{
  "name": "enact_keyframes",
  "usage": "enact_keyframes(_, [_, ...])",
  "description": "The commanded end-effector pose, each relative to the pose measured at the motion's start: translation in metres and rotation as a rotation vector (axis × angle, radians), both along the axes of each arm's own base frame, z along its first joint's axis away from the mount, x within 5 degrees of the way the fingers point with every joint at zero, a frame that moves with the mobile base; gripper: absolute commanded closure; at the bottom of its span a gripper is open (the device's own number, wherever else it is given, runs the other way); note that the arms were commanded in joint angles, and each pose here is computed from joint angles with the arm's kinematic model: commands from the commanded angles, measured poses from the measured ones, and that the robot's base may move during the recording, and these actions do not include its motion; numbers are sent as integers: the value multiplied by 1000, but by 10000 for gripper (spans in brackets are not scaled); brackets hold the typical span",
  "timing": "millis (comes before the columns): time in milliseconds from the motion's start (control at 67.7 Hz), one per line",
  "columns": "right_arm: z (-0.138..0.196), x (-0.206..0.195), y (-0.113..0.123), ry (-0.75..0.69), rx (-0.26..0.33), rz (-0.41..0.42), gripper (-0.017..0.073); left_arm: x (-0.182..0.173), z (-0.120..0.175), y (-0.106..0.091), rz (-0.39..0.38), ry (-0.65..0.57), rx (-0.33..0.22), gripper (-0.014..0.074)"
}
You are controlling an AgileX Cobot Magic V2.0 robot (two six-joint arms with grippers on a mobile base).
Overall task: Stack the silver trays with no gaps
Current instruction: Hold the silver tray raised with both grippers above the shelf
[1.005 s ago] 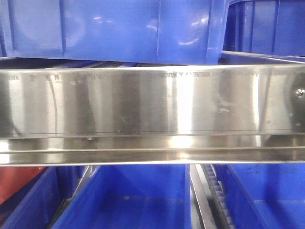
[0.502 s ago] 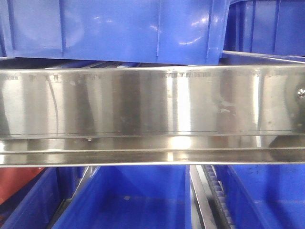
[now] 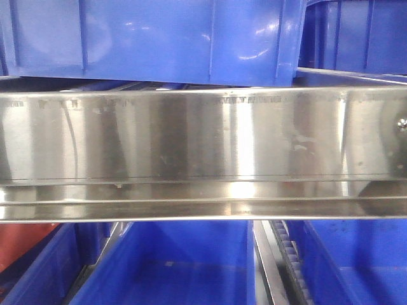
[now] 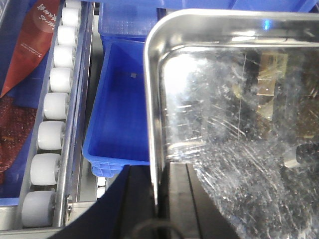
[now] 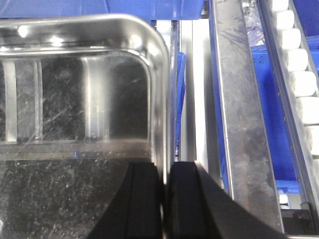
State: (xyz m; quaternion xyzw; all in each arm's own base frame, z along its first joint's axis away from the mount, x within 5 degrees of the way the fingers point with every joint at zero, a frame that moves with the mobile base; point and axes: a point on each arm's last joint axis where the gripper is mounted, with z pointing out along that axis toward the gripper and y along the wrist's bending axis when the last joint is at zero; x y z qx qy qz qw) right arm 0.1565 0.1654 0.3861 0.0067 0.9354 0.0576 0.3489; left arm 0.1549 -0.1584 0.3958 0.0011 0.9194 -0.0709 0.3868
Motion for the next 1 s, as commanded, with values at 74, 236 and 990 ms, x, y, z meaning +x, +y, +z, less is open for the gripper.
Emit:
enact_keyframes(74, [7,0,3,-57,49,42,565,-2,4,-6,-48,-31,-41,610])
enact_keyframes(236, [7,0,3,-57,49,42,565,-2,4,-6,-48,-31,-41,610])
enact_keyframes(990, [7,0,3,-57,49,42,565,-2,4,-6,-50,-34,-44,610])
